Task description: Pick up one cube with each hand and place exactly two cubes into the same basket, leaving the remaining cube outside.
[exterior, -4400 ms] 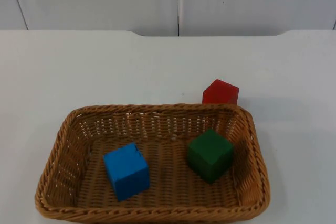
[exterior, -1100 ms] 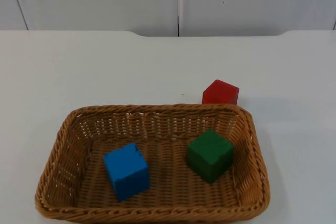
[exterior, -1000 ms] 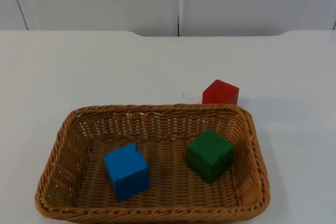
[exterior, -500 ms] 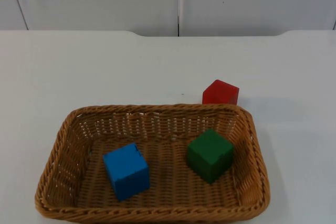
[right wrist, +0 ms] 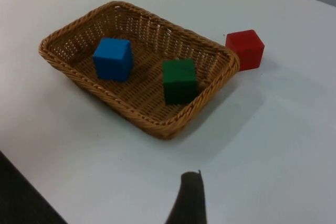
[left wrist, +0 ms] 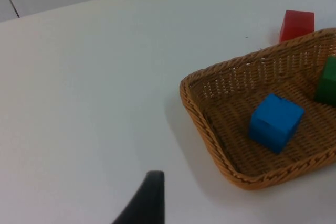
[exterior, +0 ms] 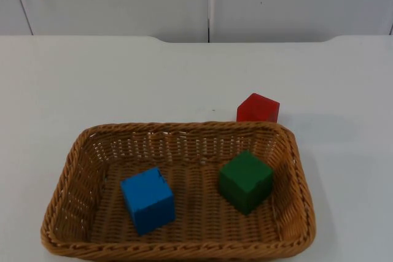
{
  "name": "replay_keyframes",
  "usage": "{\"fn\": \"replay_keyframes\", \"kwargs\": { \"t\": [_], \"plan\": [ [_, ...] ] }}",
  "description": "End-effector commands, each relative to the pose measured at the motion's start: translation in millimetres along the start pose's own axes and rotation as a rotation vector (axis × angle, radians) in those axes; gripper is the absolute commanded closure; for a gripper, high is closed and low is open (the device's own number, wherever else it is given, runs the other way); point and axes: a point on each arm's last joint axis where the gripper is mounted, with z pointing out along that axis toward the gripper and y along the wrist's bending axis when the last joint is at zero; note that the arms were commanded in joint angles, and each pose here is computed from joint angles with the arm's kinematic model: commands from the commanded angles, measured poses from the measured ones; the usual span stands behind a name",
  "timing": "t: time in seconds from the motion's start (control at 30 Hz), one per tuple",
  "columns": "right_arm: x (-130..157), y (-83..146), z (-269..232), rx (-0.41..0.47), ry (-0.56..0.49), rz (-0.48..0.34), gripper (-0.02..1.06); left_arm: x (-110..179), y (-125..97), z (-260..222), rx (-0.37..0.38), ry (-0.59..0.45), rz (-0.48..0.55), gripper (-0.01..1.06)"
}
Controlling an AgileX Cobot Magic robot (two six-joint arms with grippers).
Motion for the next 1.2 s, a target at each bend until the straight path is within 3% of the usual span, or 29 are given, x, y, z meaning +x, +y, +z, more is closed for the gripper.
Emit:
{"fn": "replay_keyframes", "kwargs": {
  "t": [0.0, 0.4, 0.57, 1.17],
  "plan": [
    [0.3, 0.4, -0.4, -0.002, -0.005, -0.011, 0.38, 0.8, 0.2, 0.1, 0.000, -0.003, -0.001, 0.00],
    [0.3, 0.6, -0.4, -0.004, -0.005, -0.013, 0.35, 0.8, 0.2, 0.1, 0.000, -0.003, -0.001, 0.00],
    [0.3, 0.6, -0.4, -0.004, -0.005, -0.013, 0.01, 0.8, 0.2, 0.1, 0.000, -0.003, -0.001, 0.00],
    [0.3, 0.2, -0.4, 0.000, -0.005, 0.010, -0.01, 0.8, 0.2, 0.1, 0.000, -0.003, -0.001, 0.00]
  ]
}}
